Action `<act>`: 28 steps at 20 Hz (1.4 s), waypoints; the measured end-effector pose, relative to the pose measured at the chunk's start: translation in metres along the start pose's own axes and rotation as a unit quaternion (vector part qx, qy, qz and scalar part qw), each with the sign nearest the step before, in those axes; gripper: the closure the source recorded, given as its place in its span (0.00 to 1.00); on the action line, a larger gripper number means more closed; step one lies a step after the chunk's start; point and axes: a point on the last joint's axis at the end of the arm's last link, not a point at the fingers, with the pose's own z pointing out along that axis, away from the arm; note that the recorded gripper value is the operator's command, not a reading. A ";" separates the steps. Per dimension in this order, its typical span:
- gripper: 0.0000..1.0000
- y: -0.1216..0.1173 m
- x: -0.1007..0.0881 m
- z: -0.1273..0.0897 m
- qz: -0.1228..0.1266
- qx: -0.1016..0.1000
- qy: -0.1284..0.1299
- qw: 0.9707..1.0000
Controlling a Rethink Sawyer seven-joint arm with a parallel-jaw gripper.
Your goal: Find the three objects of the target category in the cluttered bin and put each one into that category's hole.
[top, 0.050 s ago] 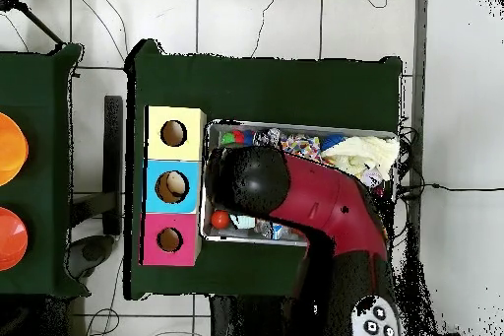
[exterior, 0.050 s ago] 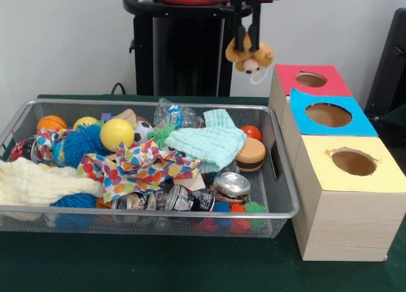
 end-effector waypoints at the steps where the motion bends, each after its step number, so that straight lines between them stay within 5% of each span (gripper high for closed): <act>1: 1.00 0.008 0.007 -0.001 -0.001 -0.002 0.001 1.000; 16: 1.00 0.066 0.064 -0.004 0.004 0.006 0.004 1.000; 28: 1.00 0.058 0.082 -0.001 0.034 0.017 0.008 0.999</act>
